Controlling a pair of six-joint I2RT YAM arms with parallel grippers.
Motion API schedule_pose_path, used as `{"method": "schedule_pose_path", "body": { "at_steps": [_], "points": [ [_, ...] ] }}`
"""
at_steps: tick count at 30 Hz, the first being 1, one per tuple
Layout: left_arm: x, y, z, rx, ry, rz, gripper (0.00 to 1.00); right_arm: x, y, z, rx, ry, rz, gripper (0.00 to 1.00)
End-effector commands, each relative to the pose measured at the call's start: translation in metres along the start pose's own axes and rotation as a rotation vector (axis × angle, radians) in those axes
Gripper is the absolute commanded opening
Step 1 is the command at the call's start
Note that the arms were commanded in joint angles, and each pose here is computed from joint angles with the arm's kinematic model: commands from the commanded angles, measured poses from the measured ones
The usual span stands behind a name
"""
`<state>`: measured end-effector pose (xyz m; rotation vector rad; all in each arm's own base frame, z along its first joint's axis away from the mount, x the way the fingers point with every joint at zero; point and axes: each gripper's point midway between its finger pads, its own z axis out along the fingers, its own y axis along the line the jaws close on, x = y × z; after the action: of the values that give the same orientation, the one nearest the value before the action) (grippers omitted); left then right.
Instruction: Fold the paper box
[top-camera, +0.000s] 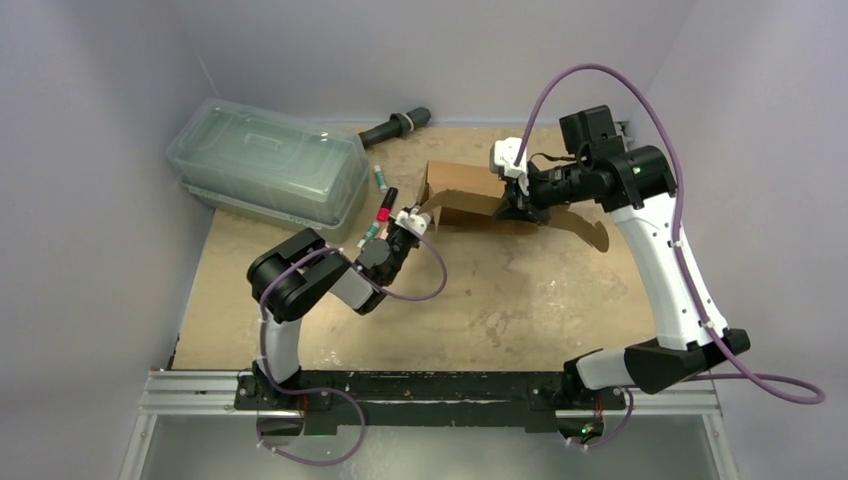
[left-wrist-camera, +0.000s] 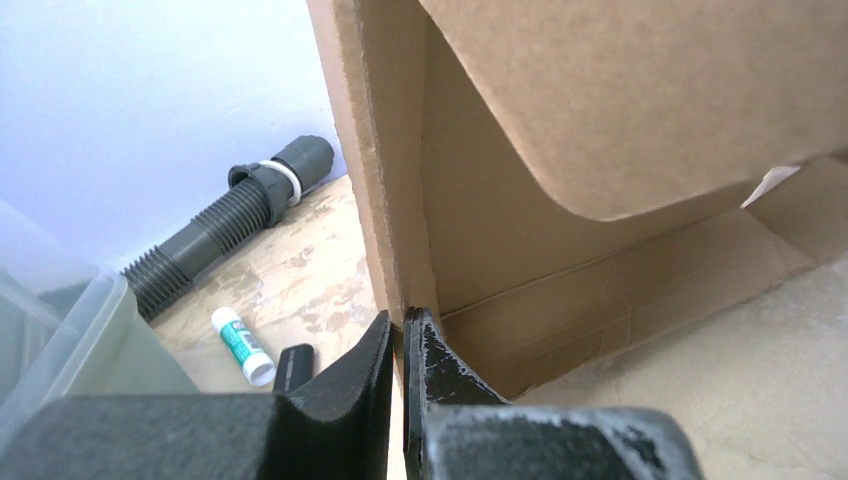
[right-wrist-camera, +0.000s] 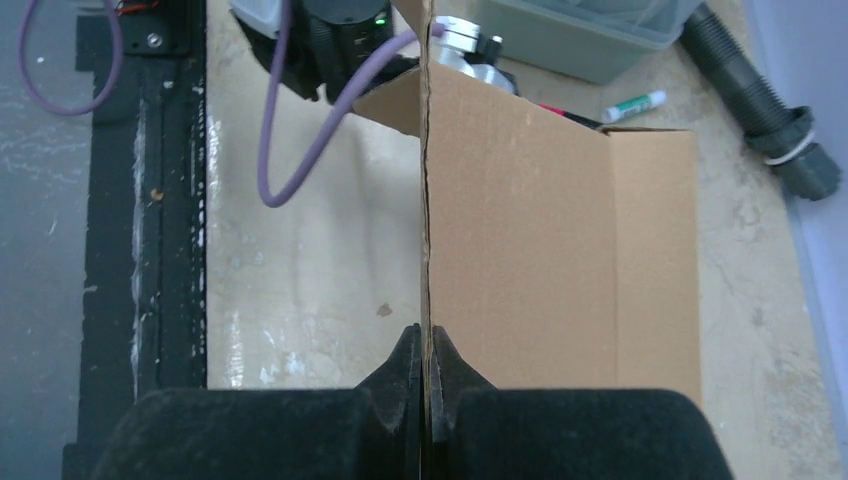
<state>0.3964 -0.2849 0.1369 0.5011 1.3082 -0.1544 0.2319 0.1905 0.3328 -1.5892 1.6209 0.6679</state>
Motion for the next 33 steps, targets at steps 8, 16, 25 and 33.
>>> {"method": "schedule_pose_path", "body": {
  "at_steps": [8,16,25,33],
  "points": [
    [-0.107,-0.008,-0.02,0.113,0.04,-0.528,0.0,-0.07,-0.039,-0.042,0.243,-0.125,-0.04,0.0],
    [-0.095,-0.038,-0.044,0.201,0.414,-0.69,0.0,-0.066,-0.083,-0.02,0.295,-0.099,0.059,0.0],
    [-0.023,-0.042,-0.077,0.106,0.691,-0.652,0.0,0.001,-0.086,0.046,0.181,-0.011,0.18,0.0],
    [0.025,-0.054,-0.088,0.089,0.823,-0.591,0.0,0.025,-0.068,0.068,0.126,-0.026,0.229,0.0]
  ]
}}
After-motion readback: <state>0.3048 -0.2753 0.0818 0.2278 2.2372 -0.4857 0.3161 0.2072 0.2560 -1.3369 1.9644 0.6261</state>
